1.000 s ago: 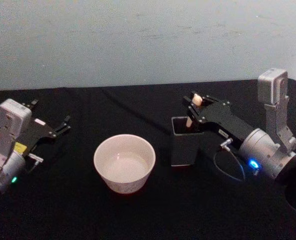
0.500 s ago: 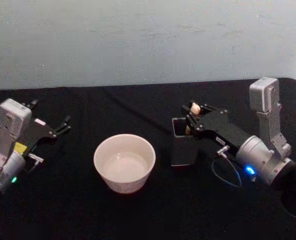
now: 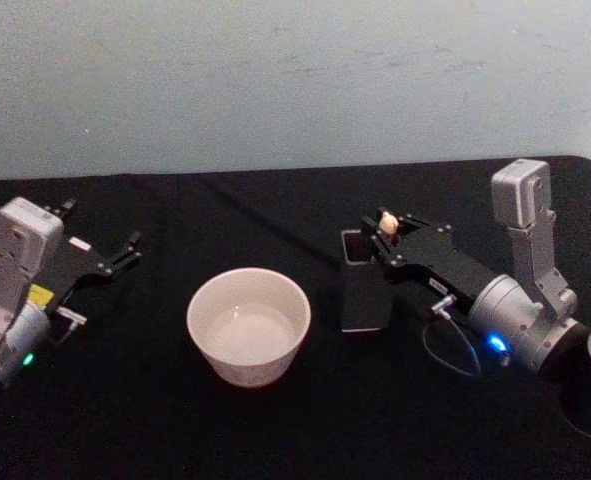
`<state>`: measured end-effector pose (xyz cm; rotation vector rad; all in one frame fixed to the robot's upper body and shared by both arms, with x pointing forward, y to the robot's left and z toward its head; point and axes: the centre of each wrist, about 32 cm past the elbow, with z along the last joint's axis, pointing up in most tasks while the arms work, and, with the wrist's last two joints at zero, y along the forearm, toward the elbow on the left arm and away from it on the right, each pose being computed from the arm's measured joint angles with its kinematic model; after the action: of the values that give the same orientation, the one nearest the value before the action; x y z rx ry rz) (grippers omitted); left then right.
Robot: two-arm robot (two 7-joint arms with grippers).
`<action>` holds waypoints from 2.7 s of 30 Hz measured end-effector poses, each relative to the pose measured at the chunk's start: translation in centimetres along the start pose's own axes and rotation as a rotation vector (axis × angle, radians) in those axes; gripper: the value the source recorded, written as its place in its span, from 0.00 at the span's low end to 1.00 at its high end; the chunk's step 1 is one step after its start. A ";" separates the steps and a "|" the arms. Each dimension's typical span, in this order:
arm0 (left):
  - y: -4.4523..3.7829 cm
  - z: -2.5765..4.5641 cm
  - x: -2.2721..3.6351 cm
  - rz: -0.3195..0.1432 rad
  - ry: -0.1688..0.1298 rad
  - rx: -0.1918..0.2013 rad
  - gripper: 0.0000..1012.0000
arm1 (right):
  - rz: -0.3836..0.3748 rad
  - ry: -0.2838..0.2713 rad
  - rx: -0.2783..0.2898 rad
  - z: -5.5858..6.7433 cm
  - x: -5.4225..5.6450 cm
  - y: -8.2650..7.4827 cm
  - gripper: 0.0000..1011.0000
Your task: Pick up the stirring spoon with one hand, stir inside the cup, then place it back in its original position.
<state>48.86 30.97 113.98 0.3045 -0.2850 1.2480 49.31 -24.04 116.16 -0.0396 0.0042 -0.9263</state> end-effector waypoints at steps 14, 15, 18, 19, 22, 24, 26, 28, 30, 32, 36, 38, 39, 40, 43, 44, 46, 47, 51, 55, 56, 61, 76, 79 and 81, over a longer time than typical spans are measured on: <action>0.00 0.00 0.00 0.000 0.000 0.000 0.99 | 0.000 -0.001 -0.001 0.0 0.0 0.0 0.25; 0.00 0.00 0.00 0.000 0.000 0.000 0.99 | 0.000 -0.001 -0.001 0.0 0.0 0.0 0.27; 0.00 0.00 0.00 0.000 0.000 0.000 0.99 | 0.000 -0.001 -0.001 0.0 0.0 0.0 0.36; 0.00 0.00 0.00 0.000 0.000 0.000 0.99 | 0.000 -0.001 0.000 0.0 0.0 0.0 0.38; 0.00 0.00 0.00 0.000 0.000 0.000 0.99 | 0.000 -0.001 0.000 0.0 0.0 0.0 0.49; 0.00 0.00 0.00 0.000 0.000 0.000 0.99 | 0.000 -0.001 0.000 0.0 0.0 0.0 0.56; 0.00 0.00 0.00 0.000 0.000 0.000 0.99 | 0.000 -0.001 0.000 0.0 0.0 0.0 0.63; 0.00 0.00 0.00 0.000 0.000 0.000 0.99 | 0.000 -0.001 0.001 0.0 0.0 0.0 0.69; 0.00 0.00 0.00 0.000 0.000 0.000 0.99 | 0.001 -0.001 0.001 0.0 0.0 0.0 0.73; 0.00 0.00 0.00 0.000 0.000 0.000 0.99 | 0.001 -0.001 0.001 0.0 0.0 0.0 0.80; 0.00 0.00 0.00 0.000 0.000 0.000 0.99 | 0.001 0.000 0.002 0.0 0.0 0.0 0.92; 0.00 0.00 0.00 0.000 0.000 0.000 0.99 | 0.001 0.000 0.002 0.0 0.0 0.0 0.95; 0.00 0.00 0.00 0.000 0.000 0.000 0.99 | 0.001 0.000 0.002 0.0 0.0 0.0 0.99; 0.00 0.00 0.00 0.000 0.000 0.000 0.99 | 0.001 0.000 0.002 0.0 0.0 0.0 0.99; 0.00 0.00 0.00 0.000 0.000 0.000 0.99 | 0.001 0.000 0.002 0.0 0.0 0.0 0.99; 0.00 0.00 0.00 0.000 0.000 0.000 0.99 | 0.001 0.000 0.002 0.0 0.0 0.0 0.99; 0.00 0.00 0.00 0.000 0.000 0.000 0.99 | 0.001 0.005 0.010 0.1 0.1 0.0 0.99; 0.00 0.00 0.00 0.000 0.000 0.000 0.99 | 0.001 0.008 0.016 0.1 0.2 0.0 0.99; 0.00 0.00 0.00 0.000 0.000 0.000 0.99 | -0.009 0.024 0.087 1.1 0.7 0.0 0.99; 0.00 0.00 0.00 0.000 0.000 0.000 0.99 | -0.056 0.025 0.144 1.9 1.2 0.0 0.99; 0.00 0.00 0.00 0.000 0.000 0.000 0.99 | -0.093 0.020 0.169 2.1 1.5 0.0 0.99; 0.00 0.00 0.00 0.000 0.000 0.000 0.99 | -0.218 -0.025 0.179 1.8 2.4 0.3 0.99; 0.00 0.00 0.00 0.000 0.000 0.000 0.99 | -0.355 -0.090 -0.044 -3.6 2.9 0.3 0.99; 0.00 0.00 0.00 0.000 0.000 0.000 0.99 | -0.356 -0.088 -0.074 -4.2 2.9 0.4 0.99; 0.00 0.00 0.00 0.000 0.000 0.000 0.99 | -0.355 -0.088 -0.076 -4.2 2.8 0.4 0.99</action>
<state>48.86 30.97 113.98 0.3045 -0.2850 1.2479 51.25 -26.20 111.94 -0.1553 -0.0507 -1.2790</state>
